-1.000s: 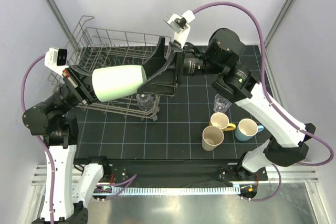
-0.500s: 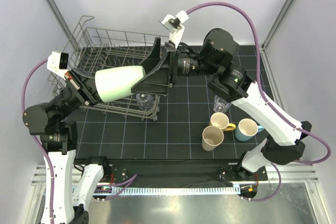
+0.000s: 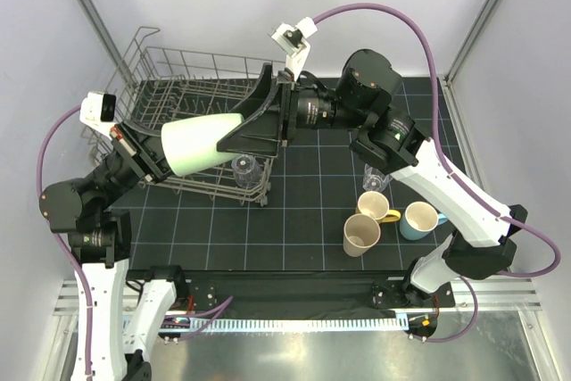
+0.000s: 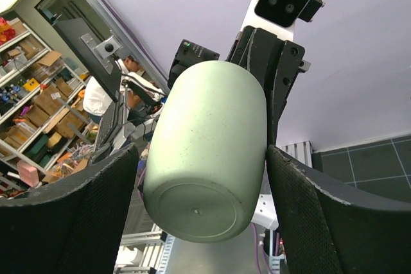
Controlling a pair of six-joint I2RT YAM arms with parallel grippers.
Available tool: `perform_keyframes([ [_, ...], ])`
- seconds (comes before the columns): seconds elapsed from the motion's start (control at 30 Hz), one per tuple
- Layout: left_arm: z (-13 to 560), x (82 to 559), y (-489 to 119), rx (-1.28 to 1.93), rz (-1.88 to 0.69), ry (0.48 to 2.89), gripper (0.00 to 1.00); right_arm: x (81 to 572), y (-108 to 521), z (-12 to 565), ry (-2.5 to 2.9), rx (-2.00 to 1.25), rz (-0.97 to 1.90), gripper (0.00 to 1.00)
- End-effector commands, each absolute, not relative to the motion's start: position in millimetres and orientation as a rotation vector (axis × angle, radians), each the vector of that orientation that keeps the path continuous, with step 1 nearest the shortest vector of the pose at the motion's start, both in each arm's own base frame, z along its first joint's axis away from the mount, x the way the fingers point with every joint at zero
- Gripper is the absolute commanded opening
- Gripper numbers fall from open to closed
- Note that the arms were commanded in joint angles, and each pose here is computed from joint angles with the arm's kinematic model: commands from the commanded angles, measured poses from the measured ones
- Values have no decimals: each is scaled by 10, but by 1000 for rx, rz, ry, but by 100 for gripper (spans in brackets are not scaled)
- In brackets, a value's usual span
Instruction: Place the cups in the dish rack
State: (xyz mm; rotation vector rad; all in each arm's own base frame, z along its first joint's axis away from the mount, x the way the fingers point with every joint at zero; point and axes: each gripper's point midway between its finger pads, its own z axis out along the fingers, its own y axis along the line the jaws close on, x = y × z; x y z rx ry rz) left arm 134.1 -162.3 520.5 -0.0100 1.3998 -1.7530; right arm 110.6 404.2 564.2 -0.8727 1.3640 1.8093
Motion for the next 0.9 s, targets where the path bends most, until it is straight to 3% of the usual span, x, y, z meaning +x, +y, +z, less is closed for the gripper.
perform_keyframes([
  [0.0,5218,1320,-1621,1,-1738,1388,0,1088,4028,5828,1287,-841,1828,79],
  [0.13,5204,1326,-1621,-5,-1739,1392,0,1104,4052,5821,1287,-837,1831,68],
  [0.2,5201,1331,-1619,-5,-1736,1392,0,1114,4074,5797,1296,-839,1834,57],
  [0.27,5204,1341,-1618,-8,-1736,1392,0,1101,4093,5781,1300,-846,1841,55],
  [0.33,5214,1345,-1616,-11,-1734,1391,0,1073,4090,5787,1283,-866,1850,59],
  [0.37,5211,1351,-1614,-14,-1734,1391,1,1074,4084,5789,1282,-867,1850,69],
  [0.47,5205,1377,-1609,-25,-1731,1390,0,1066,4087,5760,1288,-874,1847,79],
  [0.77,5159,1430,-1605,-42,-1729,1403,1,1065,4149,5673,1305,-890,1863,82],
  [0.87,5161,1426,-1606,-40,-1729,1403,0,1072,4154,5684,1303,-886,1863,75],
])
